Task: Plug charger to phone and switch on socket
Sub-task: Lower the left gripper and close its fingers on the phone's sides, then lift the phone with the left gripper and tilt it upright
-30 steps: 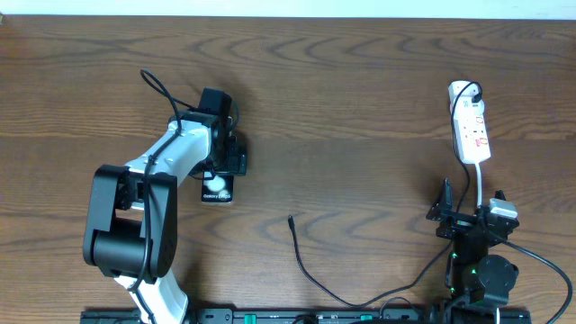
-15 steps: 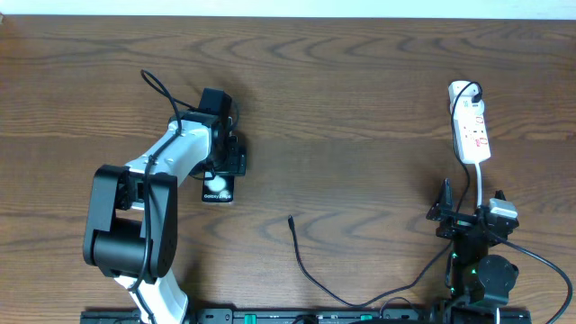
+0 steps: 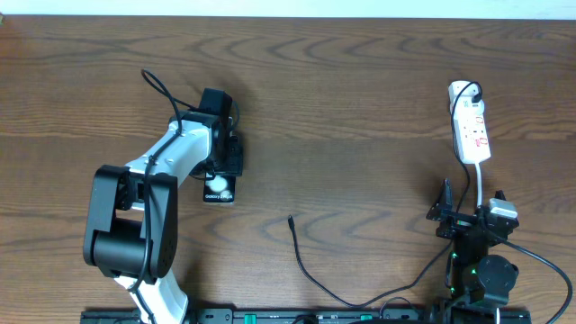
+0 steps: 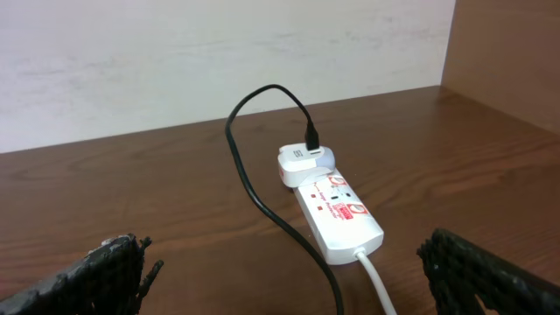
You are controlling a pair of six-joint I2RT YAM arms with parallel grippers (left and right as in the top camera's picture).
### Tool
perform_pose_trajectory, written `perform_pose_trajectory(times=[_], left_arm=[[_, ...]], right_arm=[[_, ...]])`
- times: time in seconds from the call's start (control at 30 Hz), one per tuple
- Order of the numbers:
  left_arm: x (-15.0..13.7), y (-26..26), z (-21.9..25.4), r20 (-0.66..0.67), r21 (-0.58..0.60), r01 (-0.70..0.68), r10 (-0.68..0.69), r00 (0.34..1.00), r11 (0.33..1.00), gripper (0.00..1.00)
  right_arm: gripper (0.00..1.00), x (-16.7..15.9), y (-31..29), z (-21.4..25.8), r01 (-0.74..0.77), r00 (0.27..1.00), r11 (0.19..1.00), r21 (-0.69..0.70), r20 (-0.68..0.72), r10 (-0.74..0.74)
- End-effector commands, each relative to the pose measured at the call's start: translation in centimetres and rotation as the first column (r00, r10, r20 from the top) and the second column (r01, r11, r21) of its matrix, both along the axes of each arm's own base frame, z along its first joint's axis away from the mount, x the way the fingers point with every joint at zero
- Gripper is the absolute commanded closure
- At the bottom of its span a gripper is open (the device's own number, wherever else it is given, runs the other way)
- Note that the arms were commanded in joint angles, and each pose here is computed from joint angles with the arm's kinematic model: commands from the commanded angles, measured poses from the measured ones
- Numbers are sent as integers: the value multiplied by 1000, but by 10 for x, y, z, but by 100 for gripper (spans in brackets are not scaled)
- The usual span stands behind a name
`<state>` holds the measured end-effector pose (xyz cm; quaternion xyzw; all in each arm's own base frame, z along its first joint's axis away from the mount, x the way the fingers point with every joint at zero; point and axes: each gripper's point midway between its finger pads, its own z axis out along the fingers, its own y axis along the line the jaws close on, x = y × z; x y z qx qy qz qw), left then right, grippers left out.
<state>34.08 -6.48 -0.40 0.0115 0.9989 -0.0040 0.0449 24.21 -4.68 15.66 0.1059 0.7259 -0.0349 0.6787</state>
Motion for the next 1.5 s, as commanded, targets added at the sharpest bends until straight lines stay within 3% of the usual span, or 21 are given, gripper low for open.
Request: perform_pose_trajectory(times=[0.0,0.33,0.47,0.97,1.47], left_arm=[[-19,8,-24,-87,38,2,1,996,999,47],[-18,7,-24,-83,37,2,1,997,999,71],[-13,6,-23,-66,35,2,0,998,999,92],[13,3,4,21,29,11,-11,1000,1000,93],[20,3,19,52,34,16,-18,998,999,92]], right_arm=[[1,-1,-2,-1,10,1000,1000,-6,-2,-10],[1,-1,-2,-1,10,1000,1000,-6,-2,-10],[1,-1,-2,-1,10,1000,1000,-6,-2,-10],[1,-1,-2,-1,10,1000,1000,-6,-2,-10],[1,-1,-2,-1,10,1000,1000,-6,-2,-10]])
